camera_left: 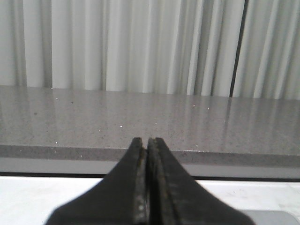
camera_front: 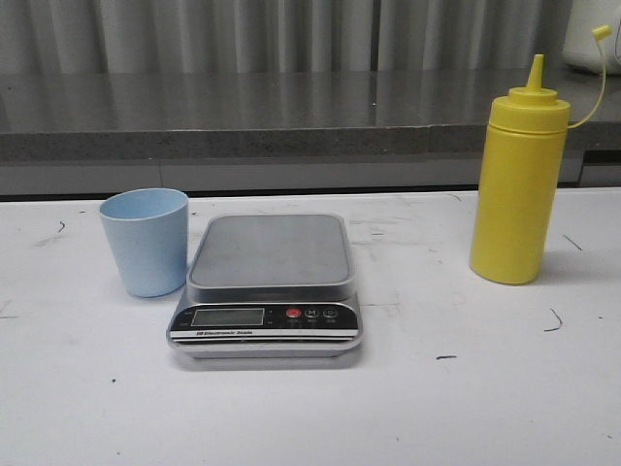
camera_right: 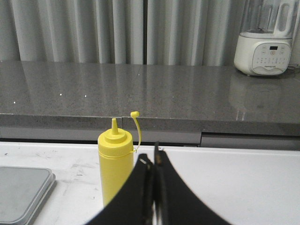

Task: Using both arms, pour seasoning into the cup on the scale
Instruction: 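Move the left gripper down toward the light-blue cup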

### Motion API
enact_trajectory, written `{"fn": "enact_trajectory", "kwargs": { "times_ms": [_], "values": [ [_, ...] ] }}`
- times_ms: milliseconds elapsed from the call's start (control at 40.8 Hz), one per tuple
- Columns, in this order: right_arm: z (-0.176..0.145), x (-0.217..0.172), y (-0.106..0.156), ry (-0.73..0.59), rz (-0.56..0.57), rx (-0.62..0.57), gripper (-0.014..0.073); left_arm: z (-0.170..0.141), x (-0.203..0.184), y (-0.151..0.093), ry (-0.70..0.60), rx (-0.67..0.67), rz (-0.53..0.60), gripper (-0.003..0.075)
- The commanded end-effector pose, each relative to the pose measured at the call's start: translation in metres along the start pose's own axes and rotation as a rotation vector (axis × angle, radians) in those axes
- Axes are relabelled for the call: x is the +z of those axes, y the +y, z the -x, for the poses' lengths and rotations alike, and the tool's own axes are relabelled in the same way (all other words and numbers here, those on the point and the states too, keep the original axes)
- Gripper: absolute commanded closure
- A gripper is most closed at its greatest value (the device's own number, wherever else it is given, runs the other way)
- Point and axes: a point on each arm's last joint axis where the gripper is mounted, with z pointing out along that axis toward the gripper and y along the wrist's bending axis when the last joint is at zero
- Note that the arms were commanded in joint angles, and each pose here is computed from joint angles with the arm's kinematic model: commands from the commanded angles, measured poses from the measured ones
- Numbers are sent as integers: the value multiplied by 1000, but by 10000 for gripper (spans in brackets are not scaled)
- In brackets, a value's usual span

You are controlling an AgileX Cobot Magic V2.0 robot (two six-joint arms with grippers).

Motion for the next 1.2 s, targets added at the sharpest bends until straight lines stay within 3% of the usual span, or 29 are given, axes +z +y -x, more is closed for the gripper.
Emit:
{"fn": "enact_trajectory", "kwargs": {
  "times_ms": [0,147,392,809,882,1029,1103,1176],
  "values": [
    [29,8,0,22,-10,-22,717,29,8,-2,17,-12,-5,740],
    [34,26,0,159,-12,-21,717,37,27,-3,202,-12,-3,740],
    [19,56,0,347,-15,-19,717,23,53,-2,359,-14,3,740],
    [3,86,-1,496,-16,-23,697,8,76,-1,469,-15,9,740],
    [1,88,-1,509,-11,-41,627,6,79,0,484,-11,11,739],
    [0,90,-1,521,-10,-46,333,3,85,0,512,-7,15,709],
    [0,90,-1,521,-10,-46,183,2,87,0,520,-7,15,606],
    [-1,90,-1,523,-10,-46,97,2,87,0,520,-6,15,455]
  ]
}}
